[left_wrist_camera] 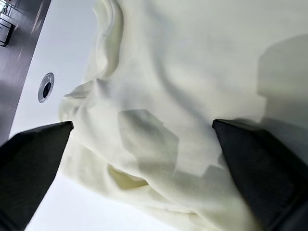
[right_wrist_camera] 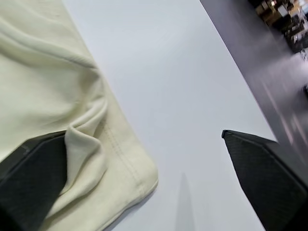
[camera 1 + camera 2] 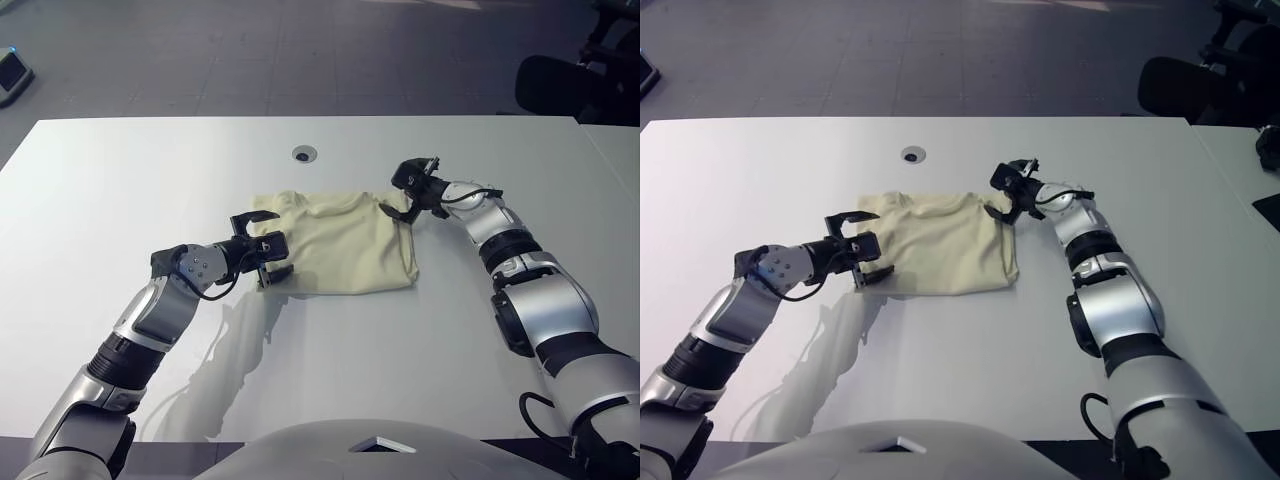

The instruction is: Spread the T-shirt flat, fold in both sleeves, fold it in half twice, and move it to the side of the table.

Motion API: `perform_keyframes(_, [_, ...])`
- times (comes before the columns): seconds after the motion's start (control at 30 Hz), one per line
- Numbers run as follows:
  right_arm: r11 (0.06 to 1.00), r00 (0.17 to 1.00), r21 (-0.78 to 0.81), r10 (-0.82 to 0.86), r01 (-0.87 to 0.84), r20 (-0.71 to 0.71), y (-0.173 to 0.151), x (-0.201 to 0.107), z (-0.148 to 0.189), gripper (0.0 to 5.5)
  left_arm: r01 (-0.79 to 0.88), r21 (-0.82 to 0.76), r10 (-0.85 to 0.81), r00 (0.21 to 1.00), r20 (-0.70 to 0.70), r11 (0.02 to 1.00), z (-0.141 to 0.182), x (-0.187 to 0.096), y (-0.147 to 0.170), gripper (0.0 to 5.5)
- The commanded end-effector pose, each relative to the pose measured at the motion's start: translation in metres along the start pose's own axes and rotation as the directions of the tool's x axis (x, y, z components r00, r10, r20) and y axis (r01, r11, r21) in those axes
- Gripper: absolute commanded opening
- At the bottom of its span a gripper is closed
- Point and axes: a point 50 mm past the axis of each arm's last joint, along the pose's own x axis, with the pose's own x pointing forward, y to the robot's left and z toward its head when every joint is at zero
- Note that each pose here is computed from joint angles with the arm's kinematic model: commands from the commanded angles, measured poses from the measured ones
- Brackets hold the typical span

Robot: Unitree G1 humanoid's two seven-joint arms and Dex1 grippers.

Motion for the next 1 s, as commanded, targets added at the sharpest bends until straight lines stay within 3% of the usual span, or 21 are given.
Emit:
perform_keyframes(0.03, [0.943, 0.961, -0.191, 0.256, -0.272, -0.105, 0.027, -0.022, -0.031, 5.38, 0.039, 0.031, -0.037, 0.997, -0.068, 0.999, -0.016, 0.007, 0.004, 5.4])
perform_keyframes(0.13, [0.85, 0.895, -0.278, 0.425, -0.446, -0.138, 0.042, -0.047, -0.031, 5.38, 0.045, 0.086, -0.039, 0.997, -0.071, 0.995, -0.019, 0.021, 0.022, 5.4])
perform_keyframes(0.3, [0.715, 0.793, -0.372, 0.599, -0.591, -0.109, 0.069, -0.075, 0.01, 5.38, 0.018, 0.221, -0.008, 0.999, -0.046, 0.975, -0.005, 0.056, 0.066, 5.4])
perform_keyframes(0.43, [0.753, 0.765, -0.333, 0.631, -0.567, 0.124, 0.084, -0.079, 0.07, 5.38, -0.057, 0.36, 0.061, 0.998, 0.0, 0.931, 0.027, 0.081, 0.097, 5.4])
perform_keyframes(0.53, [0.834, 0.804, -0.26, 0.545, -0.487, 0.238, 0.072, -0.077, 0.096, 5.38, -0.09, 0.412, 0.082, 0.996, 0.036, 0.907, 0.039, 0.082, 0.11, 5.4])
perform_keyframes(0.7, [0.966, 0.926, -0.097, 0.257, -0.239, 0.276, 0.031, -0.089, 0.091, 5.38, -0.247, 0.281, 0.191, 0.958, 0.213, 0.928, 0.037, 0.042, 0.142, 5.4])
perform_keyframes(0.8, [0.981, 0.939, -0.044, 0.194, -0.19, 0.282, 0.03, -0.109, 0.083, 5.38, -0.232, 0.168, 0.175, 0.938, 0.3, 0.958, 0.025, 0.01, 0.135, 5.4])
perform_keyframes(1.0, [0.953, 0.935, -0.012, 0.298, -0.302, 0.192, 0.087, -0.187, 0.045, 5.38, 0.085, -0.165, -0.023, 0.937, 0.348, 0.983, 0.01, -0.091, 0.021, 5.4])
